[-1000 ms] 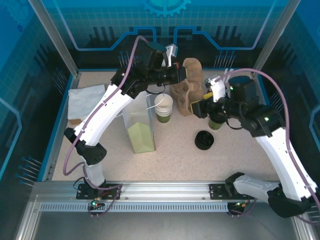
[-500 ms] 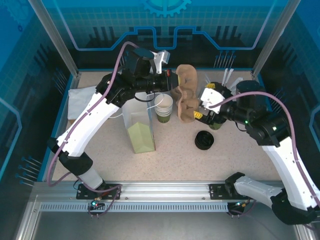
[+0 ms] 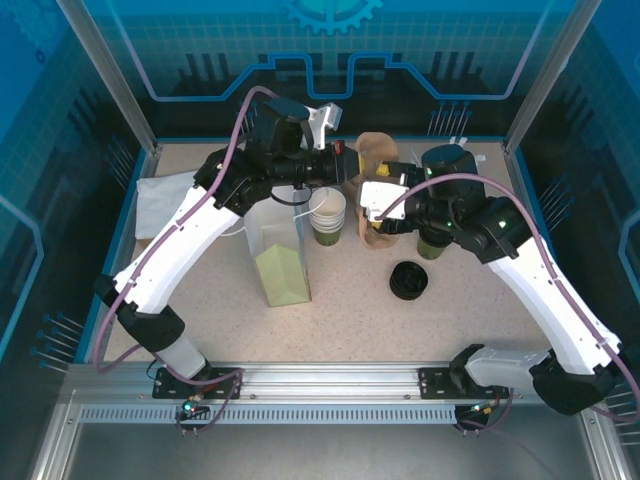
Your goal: Pack the takeout coffee
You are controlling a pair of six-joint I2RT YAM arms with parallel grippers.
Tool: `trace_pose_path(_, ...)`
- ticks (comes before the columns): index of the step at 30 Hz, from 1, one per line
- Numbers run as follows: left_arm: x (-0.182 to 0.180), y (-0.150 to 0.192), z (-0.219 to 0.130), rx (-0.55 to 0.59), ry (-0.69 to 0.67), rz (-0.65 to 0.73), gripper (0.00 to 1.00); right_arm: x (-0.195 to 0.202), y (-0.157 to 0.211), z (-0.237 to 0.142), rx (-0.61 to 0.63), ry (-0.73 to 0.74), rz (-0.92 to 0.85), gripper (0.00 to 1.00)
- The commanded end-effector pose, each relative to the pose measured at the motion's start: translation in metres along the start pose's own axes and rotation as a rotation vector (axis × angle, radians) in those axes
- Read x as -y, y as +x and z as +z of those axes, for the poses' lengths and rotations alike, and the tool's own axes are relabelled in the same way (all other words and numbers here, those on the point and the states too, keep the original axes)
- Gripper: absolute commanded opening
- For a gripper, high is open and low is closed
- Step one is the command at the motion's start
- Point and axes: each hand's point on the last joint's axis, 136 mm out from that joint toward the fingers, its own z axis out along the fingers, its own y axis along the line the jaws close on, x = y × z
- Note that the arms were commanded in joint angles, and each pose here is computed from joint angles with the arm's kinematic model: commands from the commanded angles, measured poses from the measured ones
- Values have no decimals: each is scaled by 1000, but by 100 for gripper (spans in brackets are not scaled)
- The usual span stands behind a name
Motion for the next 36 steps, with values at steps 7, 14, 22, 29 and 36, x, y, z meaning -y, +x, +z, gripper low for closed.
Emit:
trace_pose_path(7,15,2,-15,8,50,6,0,6,0,11,-24,-8,-18,56)
trace_pose_path(14,11,3,-16,9,34,10,0,6,1,9,-20,-19,3,42)
trace_pose_path(22,6,-6,-46,67,-10,28,31,4,3,2,-37,-34,18,37)
trace_pose_path(29,-29,-15,-117,166,-84,-25,55,17,-13,-4,-16,1,32,36)
trace_pose_path(36,-106,5,-197,278,-288,-161,63,36,-54,0,26,47,-1,35)
